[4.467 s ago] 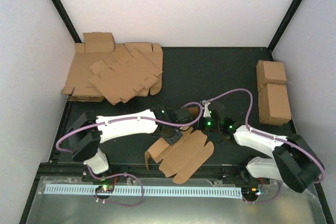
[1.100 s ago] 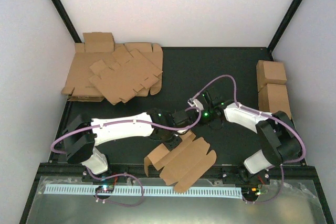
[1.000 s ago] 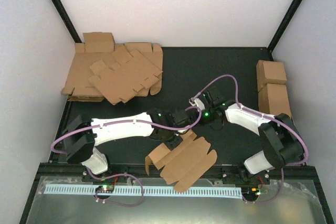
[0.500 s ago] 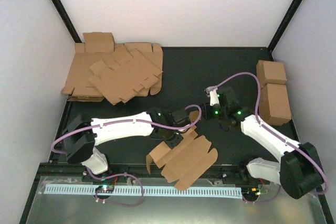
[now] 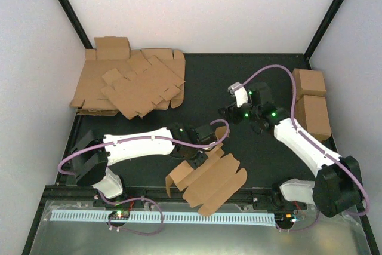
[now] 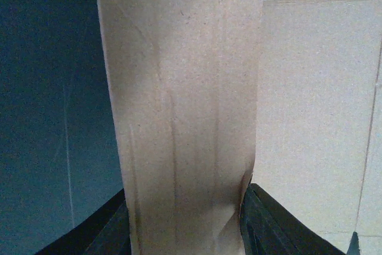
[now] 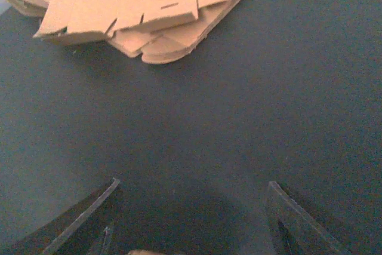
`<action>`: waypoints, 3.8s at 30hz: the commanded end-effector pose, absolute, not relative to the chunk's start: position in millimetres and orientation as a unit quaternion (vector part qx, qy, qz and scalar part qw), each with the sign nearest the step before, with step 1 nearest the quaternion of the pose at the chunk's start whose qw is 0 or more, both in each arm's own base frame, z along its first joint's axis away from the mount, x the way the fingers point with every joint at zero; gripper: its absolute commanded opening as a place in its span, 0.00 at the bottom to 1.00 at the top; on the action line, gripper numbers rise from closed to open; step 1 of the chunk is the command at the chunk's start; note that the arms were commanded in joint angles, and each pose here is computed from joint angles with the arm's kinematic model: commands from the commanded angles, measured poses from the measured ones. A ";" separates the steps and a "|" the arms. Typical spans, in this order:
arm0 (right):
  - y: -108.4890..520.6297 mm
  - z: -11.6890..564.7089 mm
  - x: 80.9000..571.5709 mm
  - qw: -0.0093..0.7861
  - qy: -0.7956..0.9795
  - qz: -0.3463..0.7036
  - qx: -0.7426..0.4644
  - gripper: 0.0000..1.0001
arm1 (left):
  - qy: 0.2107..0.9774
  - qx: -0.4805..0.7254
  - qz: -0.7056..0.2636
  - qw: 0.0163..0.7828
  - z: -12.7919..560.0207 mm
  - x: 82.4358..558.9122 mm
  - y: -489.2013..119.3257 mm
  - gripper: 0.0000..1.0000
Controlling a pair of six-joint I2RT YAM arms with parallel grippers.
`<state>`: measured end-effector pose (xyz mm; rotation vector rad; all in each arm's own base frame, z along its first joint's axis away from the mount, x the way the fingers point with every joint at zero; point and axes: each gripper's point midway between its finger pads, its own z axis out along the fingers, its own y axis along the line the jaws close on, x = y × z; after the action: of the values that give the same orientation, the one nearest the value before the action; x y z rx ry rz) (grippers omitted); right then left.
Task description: Fold the paper box
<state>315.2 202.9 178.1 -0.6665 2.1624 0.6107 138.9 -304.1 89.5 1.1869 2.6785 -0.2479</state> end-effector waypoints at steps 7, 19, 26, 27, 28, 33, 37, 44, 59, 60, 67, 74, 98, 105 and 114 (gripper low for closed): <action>191.6 142.6 260.7 0.354 0.853 0.267 -0.277 0.72 | 0.902 0.405 -0.078 0.125 102.2 147.9 -306.8 0.44; 195.9 128.0 267.1 0.333 0.854 0.250 -0.311 0.69 | 0.901 0.410 -0.064 0.127 101.0 151.1 -303.8 0.45; 203.3 119.9 270.7 0.322 0.853 0.222 -0.346 0.68 | 0.898 0.417 -0.058 0.127 100.7 151.8 -303.6 0.45; 203.9 118.4 271.6 0.318 0.852 0.217 -0.353 0.68 | 0.898 0.418 -0.057 0.127 100.3 152.3 -303.2 0.45; 205.6 118.2 271.8 0.315 0.851 0.216 -0.361 0.67 | 0.898 0.418 -0.055 0.127 99.7 153.1 -302.7 0.45; 213.0 105.2 271.1 0.285 0.854 0.188 -0.392 0.55 | 0.895 0.425 -0.048 0.128 98.3 155.1 -303.3 0.45; 213.5 105.5 269.9 0.285 0.854 0.182 -0.395 0.39 | 0.894 0.427 -0.037 0.131 96.6 158.8 -300.4 0.45; 214.5 108.8 264.3 0.282 0.854 0.187 -0.395 0.21 | 0.894 0.427 -0.030 0.134 95.7 163.5 -297.3 0.45; 220.6 103.9 235.8 0.238 0.888 0.197 -0.340 0.06 | 0.909 0.396 -0.043 0.125 91.0 173.8 -292.1 0.45; 221.2 102.0 233.9 0.237 0.890 0.194 -0.338 0.06 | 0.909 0.395 -0.044 0.125 91.4 174.1 -292.2 0.45; 223.8 91.9 227.8 0.222 0.902 0.194 -0.315 0.07 | 0.910 0.388 -0.072 0.125 98.2 172.7 -295.8 0.45; 232.1 94.7 227.3 0.220 0.907 0.227 -0.277 0.10 | 0.910 0.384 -0.095 0.125 102.3 172.1 -300.6 0.45; 233.3 85.3 215.1 0.210 0.910 0.222 -0.280 0.42 | 0.907 0.389 -0.102 0.124 102.9 171.0 -303.4 0.45; 224.5 79.4 228.9 0.227 0.919 0.182 -0.265 0.37 | 0.907 0.390 -0.103 0.125 104.6 171.7 -304.6 0.45; 223.6 86.6 254.7 0.276 0.915 0.150 -0.254 0.35 | 0.905 0.393 -0.105 0.125 106.3 170.7 -304.8 0.45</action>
<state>241.2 222.4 84.2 -0.6848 2.5045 0.4681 162.7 -295.1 88.8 1.1728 2.6918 -0.2473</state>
